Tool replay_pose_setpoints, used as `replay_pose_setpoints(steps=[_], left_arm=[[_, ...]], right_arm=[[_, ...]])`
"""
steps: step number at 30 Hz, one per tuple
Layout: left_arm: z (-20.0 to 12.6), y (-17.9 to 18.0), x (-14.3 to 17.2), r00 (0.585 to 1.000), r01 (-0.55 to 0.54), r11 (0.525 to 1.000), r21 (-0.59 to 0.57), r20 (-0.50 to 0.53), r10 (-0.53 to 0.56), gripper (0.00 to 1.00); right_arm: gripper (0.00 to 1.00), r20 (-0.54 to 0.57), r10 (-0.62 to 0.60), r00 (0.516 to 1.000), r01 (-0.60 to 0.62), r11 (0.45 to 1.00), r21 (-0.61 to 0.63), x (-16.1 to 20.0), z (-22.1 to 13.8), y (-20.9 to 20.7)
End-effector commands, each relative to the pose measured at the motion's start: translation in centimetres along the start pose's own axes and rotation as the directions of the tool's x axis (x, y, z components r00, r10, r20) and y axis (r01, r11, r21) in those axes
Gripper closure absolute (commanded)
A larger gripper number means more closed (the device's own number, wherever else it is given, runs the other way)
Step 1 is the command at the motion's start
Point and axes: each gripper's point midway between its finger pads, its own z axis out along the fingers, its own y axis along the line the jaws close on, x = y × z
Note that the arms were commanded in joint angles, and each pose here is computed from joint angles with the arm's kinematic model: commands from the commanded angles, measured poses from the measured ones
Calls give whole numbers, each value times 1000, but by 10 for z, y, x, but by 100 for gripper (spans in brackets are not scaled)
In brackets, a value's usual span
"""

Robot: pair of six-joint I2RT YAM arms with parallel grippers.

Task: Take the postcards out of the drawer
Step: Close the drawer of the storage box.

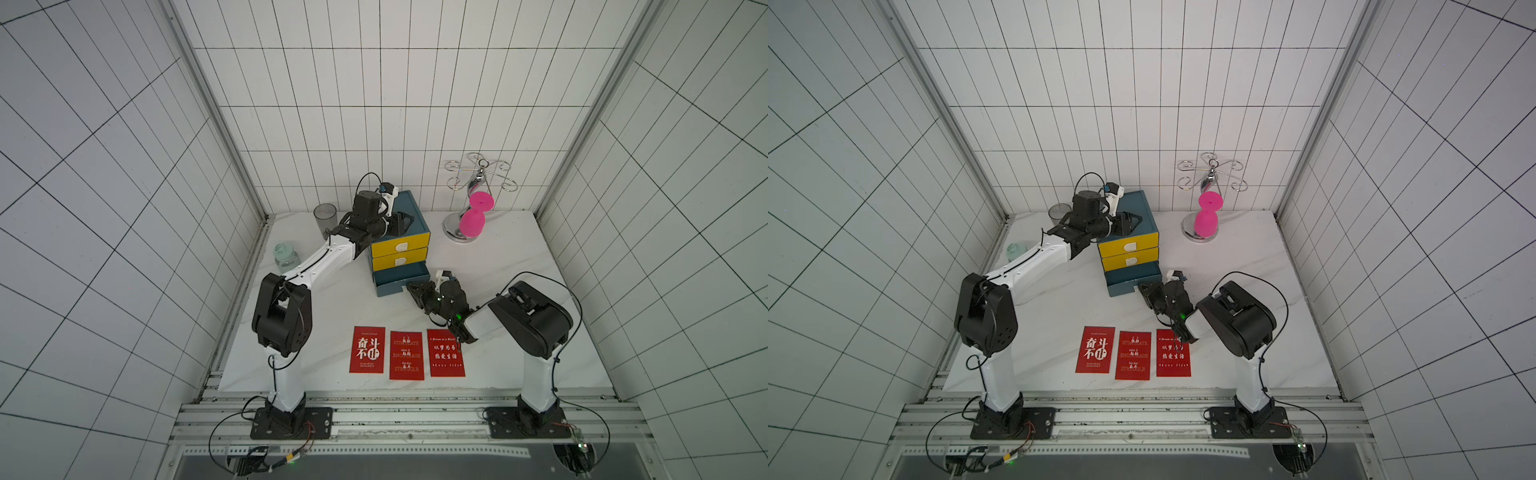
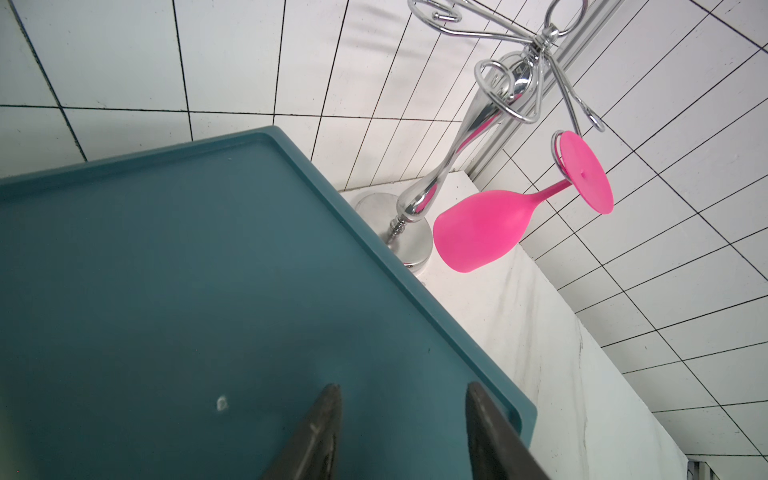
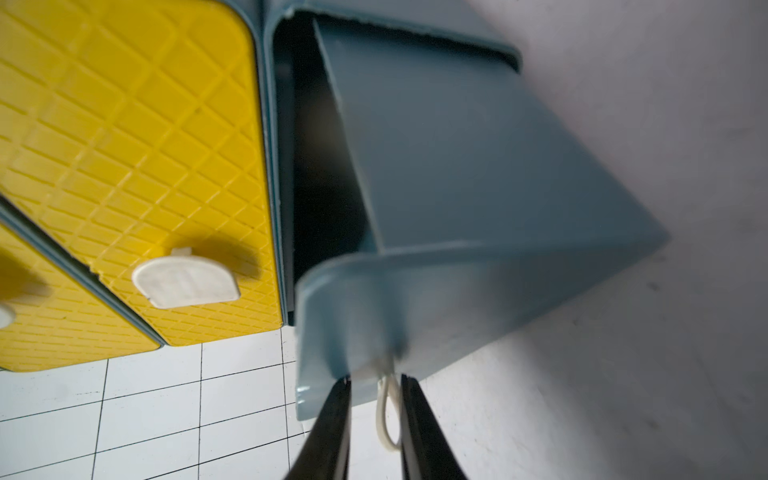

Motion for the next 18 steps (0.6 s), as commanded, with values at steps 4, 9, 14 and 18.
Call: replay_pose_setpoints(steps=[4, 9, 14, 18], left_arm=[[1, 29, 61, 979, 70, 993, -100, -184, -87, 52], [-2, 29, 61, 979, 64, 993, -103, -186, -82, 52], [-9, 32, 57, 981, 65, 992, -109, -174, -84, 52], [-12, 33, 55, 981, 65, 992, -112, -173, -84, 52]], right_arm=[[81, 12, 64, 998, -63, 995, -72, -12, 19, 19], [82, 12, 71, 997, -69, 993, -92, -19, 32, 26], [82, 33, 77, 996, -74, 993, -94, -30, 38, 26], [82, 30, 86, 996, -83, 992, -92, -34, 45, 25]])
